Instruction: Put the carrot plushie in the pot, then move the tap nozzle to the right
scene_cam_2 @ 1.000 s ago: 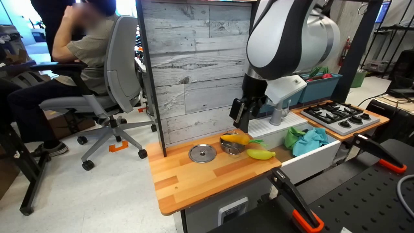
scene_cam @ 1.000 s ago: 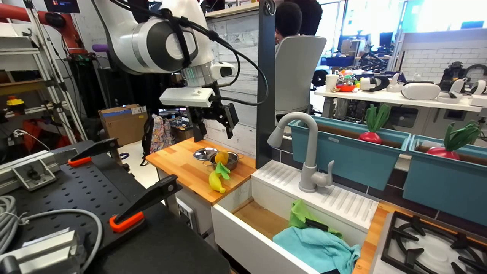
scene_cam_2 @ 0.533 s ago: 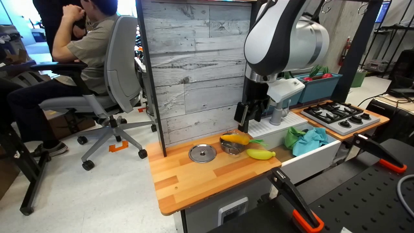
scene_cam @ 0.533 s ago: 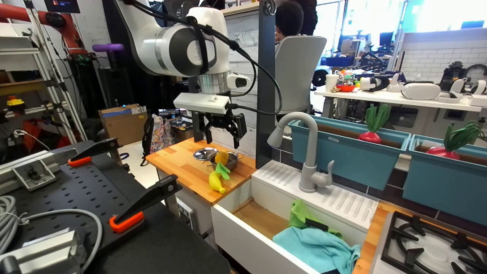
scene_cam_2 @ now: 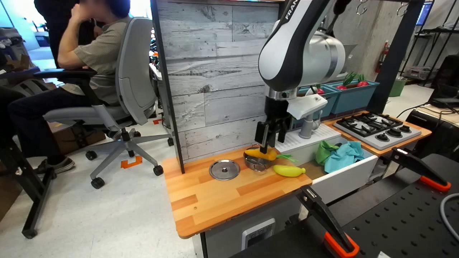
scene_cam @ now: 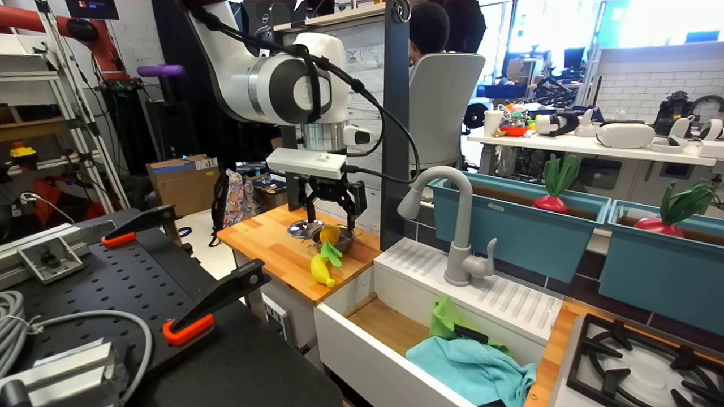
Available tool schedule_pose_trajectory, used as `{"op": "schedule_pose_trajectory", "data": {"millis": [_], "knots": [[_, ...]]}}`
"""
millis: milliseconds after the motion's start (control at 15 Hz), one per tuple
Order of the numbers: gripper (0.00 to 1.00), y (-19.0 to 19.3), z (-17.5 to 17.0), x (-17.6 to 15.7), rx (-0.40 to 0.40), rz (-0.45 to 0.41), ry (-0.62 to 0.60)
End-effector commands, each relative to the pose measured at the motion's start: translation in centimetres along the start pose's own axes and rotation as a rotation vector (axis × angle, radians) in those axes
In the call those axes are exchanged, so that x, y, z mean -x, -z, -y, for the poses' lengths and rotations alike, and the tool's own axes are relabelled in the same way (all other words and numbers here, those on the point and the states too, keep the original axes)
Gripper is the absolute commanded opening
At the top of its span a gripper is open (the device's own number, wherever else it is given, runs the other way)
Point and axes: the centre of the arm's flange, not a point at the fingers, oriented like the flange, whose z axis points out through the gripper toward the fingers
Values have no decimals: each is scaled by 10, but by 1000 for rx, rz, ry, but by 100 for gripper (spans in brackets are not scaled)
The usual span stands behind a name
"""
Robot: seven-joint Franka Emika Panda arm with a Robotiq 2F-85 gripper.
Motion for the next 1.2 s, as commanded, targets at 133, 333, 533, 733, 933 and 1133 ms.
{"op": "schedule_pose_trajectory", "data": {"millis": [133,333,533,733,933,1133], "knots": [[74,-15,2,-20,8,43,32],[50,-18,5,-23,18,43,39],[27,-19,6,-24,22,45,43],[5,-13,17,-15,23,51,60],[1,3,32,-4,39,32,70],[2,24,54,7,68,-12,72]]}}
